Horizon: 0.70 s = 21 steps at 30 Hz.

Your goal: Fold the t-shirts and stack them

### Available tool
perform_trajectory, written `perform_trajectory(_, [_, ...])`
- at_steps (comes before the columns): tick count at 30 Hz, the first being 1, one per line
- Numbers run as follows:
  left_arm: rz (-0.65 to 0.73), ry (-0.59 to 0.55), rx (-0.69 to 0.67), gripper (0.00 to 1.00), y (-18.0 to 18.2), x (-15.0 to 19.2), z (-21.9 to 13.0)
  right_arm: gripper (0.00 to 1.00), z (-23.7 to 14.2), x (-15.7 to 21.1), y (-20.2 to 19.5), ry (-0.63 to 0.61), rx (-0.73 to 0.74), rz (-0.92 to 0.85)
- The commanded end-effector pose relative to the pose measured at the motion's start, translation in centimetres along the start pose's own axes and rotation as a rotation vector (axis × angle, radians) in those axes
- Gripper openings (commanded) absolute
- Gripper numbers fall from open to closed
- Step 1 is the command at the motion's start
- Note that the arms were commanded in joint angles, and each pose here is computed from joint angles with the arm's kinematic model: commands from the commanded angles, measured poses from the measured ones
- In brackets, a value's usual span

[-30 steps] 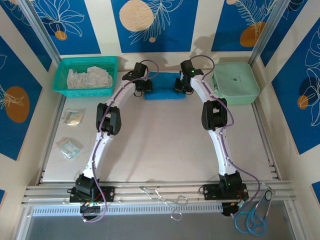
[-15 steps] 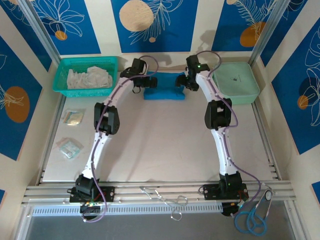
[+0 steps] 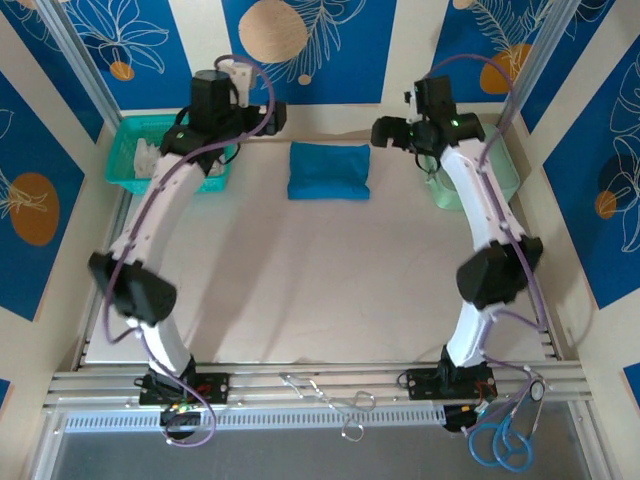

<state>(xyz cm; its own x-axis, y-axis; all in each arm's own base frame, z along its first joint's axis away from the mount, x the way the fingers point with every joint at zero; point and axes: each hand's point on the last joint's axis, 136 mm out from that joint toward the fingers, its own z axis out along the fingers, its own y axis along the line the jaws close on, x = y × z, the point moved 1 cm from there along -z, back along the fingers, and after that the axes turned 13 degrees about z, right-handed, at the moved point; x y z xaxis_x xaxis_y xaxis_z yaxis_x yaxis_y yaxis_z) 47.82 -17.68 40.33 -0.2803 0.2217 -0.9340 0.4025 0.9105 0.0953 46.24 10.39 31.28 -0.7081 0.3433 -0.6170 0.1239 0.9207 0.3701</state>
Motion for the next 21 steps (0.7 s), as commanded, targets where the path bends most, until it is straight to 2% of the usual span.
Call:
perform_trajectory(1, [0.047, -0.023, -0.056, 0.99, 0.9, 1.7, -2.7, 0.99, -2.9, 0.8, -1.5, -0.107, 0.01, -0.035])
perform_trajectory(3, [0.067, -0.036, -0.086, 0.99, 1.1, 3.4, -4.6, 0.99, -4.5, 2.0, -3.0, -0.174, 0.017, -0.032])
perform_trajectory(7, [0.087, -0.045, -0.18, 0.99, 1.9, 8.0, -7.9, 0.99, -5.6, 5.8, -6.8, -0.249, 0.005, 0.008])
perform_trajectory(14, [0.143, -0.123, -0.375, 0.99, 3.4, 17.0, -12.6, 0.99, -4.0, 12.2, -12.2, -0.268, 0.002, 0.135])
perform_trajectory(16, [0.174, -0.211, -0.444, 0.99, 3.7, 20.0, -13.7, 0.99, -2.9, 13.9, -12.9, -0.274, -0.018, 0.097])
perform_trajectory(18, [0.144, -0.263, -0.535, 0.99, 4.4, 23.0, -14.8, 0.99, -1.8, 15.4, -12.8, -0.289, -0.06, 0.005])
perform_trajectory(21, [0.132, -0.137, -0.628, 0.99, 5.8, 27.3, -14.8, 1.0, -0.8, 17.1, -12.7, -0.367, -0.095, -0.135])
